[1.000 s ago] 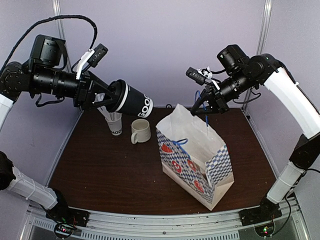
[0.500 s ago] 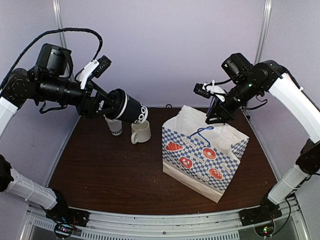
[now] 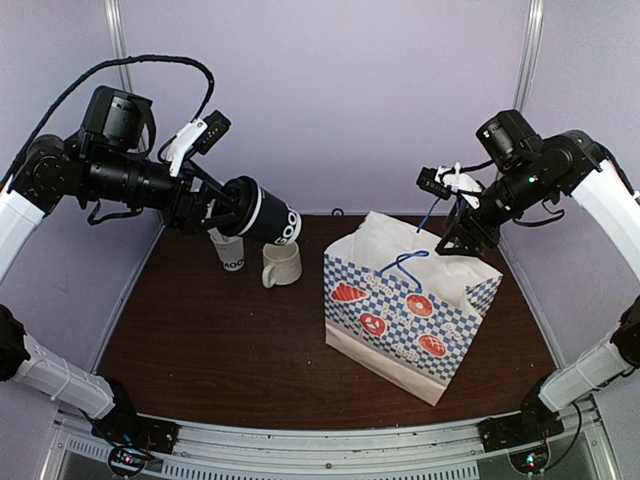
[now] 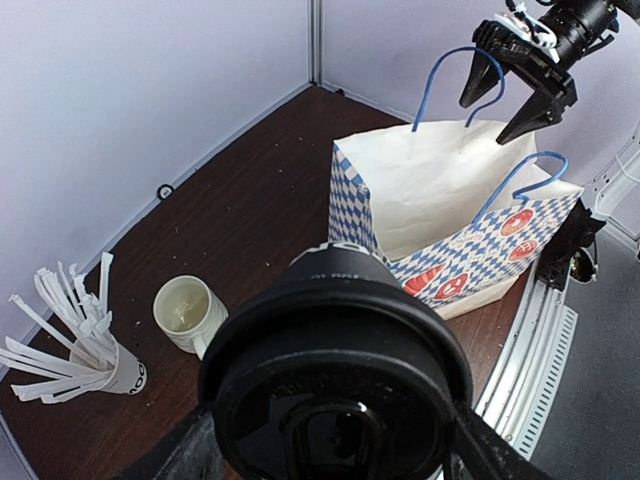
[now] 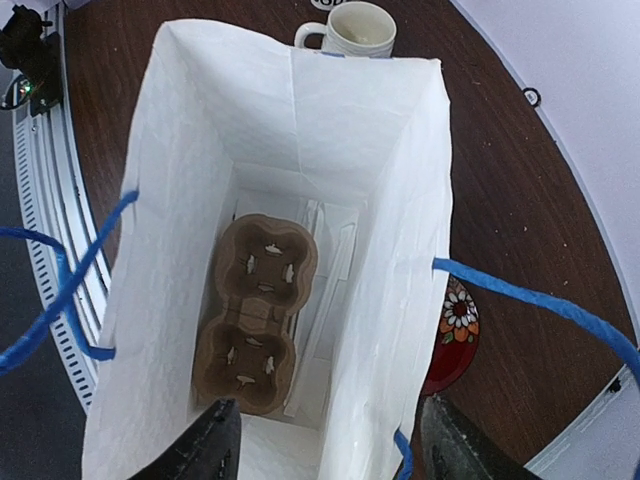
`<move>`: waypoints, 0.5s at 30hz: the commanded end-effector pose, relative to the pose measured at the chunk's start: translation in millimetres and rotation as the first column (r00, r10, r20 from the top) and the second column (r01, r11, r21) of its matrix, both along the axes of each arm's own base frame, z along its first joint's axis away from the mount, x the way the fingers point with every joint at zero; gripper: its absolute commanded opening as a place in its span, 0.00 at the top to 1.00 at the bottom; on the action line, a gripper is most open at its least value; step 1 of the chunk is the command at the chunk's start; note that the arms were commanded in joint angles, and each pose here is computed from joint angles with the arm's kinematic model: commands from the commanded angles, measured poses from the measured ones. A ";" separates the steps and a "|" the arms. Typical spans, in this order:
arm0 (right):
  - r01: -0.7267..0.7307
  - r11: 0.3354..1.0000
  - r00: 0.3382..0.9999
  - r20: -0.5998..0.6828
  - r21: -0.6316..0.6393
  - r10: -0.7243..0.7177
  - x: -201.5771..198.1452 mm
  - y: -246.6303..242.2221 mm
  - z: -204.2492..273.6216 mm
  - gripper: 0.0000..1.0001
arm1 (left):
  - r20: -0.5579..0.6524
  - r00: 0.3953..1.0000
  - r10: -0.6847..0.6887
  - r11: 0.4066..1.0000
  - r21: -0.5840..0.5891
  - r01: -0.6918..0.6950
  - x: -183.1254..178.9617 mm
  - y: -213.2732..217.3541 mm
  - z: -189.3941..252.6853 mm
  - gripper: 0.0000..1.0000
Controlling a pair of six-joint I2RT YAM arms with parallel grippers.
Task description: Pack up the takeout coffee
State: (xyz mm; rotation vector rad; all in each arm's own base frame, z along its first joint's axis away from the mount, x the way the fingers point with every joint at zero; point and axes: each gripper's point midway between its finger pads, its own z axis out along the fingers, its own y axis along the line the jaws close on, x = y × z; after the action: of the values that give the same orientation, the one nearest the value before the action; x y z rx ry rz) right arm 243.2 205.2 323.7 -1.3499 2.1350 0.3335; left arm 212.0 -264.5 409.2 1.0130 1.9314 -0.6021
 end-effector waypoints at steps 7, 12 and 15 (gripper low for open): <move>0.134 0.989 0.990 -0.028 -0.054 -0.136 22.9 -24.6 -24.3 0.35 | 0.028 1.000 -0.009 1.000 -0.027 0.010 7.2 -9.6 4.9 0.30; 0.180 0.981 0.983 -0.017 -0.075 -0.182 31.5 -31.7 -29.7 0.35 | 0.028 1.000 -0.011 1.000 -0.026 0.012 7.0 -10.1 4.3 0.30; 0.204 0.976 0.978 -0.035 -0.077 -0.207 36.9 -34.0 -34.5 0.36 | 0.028 1.000 -0.013 1.000 -0.023 0.014 7.6 -11.1 3.0 0.30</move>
State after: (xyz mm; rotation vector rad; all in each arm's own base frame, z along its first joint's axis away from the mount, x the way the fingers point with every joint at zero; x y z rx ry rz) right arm 267.2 177.9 295.6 -1.2206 2.2771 0.2410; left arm 214.6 -267.4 404.0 1.0185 1.9460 -0.5990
